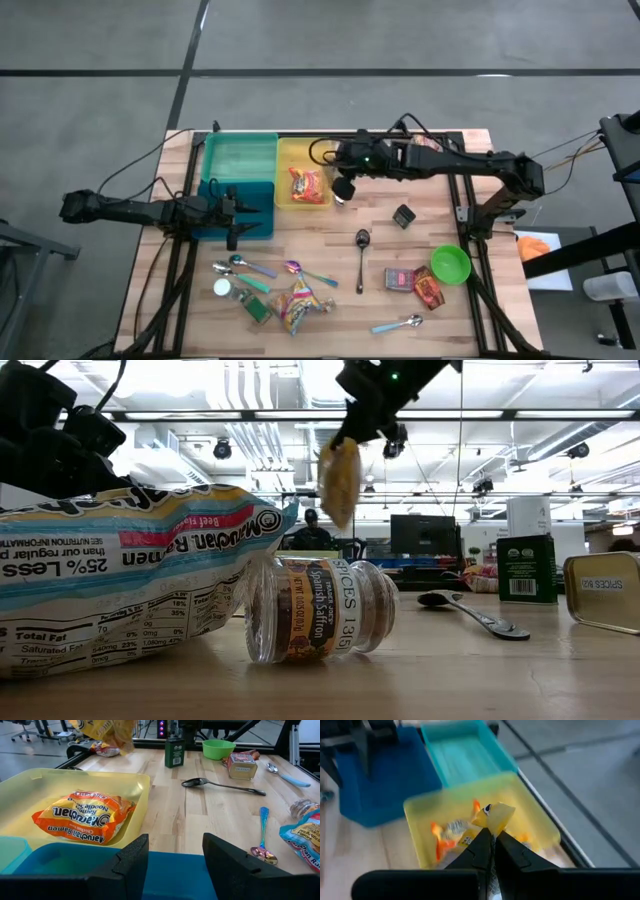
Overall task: Pick & Place Food Item
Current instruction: Put the yellow noodle pack into the yellow bin
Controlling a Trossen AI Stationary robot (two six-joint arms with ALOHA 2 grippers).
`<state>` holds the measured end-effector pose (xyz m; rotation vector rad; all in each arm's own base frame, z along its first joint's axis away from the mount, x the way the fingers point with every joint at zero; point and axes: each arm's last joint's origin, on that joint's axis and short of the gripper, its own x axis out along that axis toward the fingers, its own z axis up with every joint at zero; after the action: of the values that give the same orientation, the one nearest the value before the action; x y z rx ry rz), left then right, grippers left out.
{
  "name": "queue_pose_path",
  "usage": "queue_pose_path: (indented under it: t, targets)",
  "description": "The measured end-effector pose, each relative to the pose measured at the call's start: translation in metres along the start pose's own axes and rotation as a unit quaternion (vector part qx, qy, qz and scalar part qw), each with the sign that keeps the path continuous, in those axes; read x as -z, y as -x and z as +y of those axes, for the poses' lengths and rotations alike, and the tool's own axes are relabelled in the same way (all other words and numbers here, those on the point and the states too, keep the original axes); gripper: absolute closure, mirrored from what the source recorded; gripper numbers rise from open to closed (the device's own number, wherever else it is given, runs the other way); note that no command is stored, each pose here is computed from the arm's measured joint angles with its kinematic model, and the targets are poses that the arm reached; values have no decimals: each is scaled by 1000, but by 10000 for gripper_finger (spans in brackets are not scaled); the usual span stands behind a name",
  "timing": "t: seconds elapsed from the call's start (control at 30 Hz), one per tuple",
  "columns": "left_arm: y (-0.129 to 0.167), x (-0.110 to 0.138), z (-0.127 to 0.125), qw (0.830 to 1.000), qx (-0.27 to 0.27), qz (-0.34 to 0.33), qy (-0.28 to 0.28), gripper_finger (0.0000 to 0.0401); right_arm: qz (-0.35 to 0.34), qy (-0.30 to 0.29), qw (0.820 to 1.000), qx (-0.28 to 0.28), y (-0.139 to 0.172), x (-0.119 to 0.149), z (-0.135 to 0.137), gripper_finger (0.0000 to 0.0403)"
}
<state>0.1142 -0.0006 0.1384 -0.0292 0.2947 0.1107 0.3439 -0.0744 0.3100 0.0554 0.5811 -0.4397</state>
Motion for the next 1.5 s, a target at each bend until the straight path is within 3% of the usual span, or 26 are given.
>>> queue_pose_path:
  t: [0.23, 0.43, 0.8, 1.0, 1.17, 1.5]
  targets:
    - [0, 0, 0, 1000, 0, 0, 0, 212, -114, 23, 993, -2, -14, 8, 3, 390]
    - [0, 0, 0, 1000, -1, 0, 0, 212, -204, 24, 979, 7, -24, 31, -3, 390]
    - [0, 0, 0, 1000, -1, 0, 0, 212, -264, -8, 964, 28, -45, 77, -21, 390]
    - [0, 0, 0, 1000, 0, 0, 0, 212, -238, -7, 971, 29, -80, 91, -24, 390]
    - [0, 0, 0, 1000, 0, 0, 0, 212, -236, -9, 971, 37, -101, 87, -27, 390]
    - [0, 0, 0, 1000, 0, 0, 0, 212, -188, -67, 979, 36, -118, 84, -34, 390]
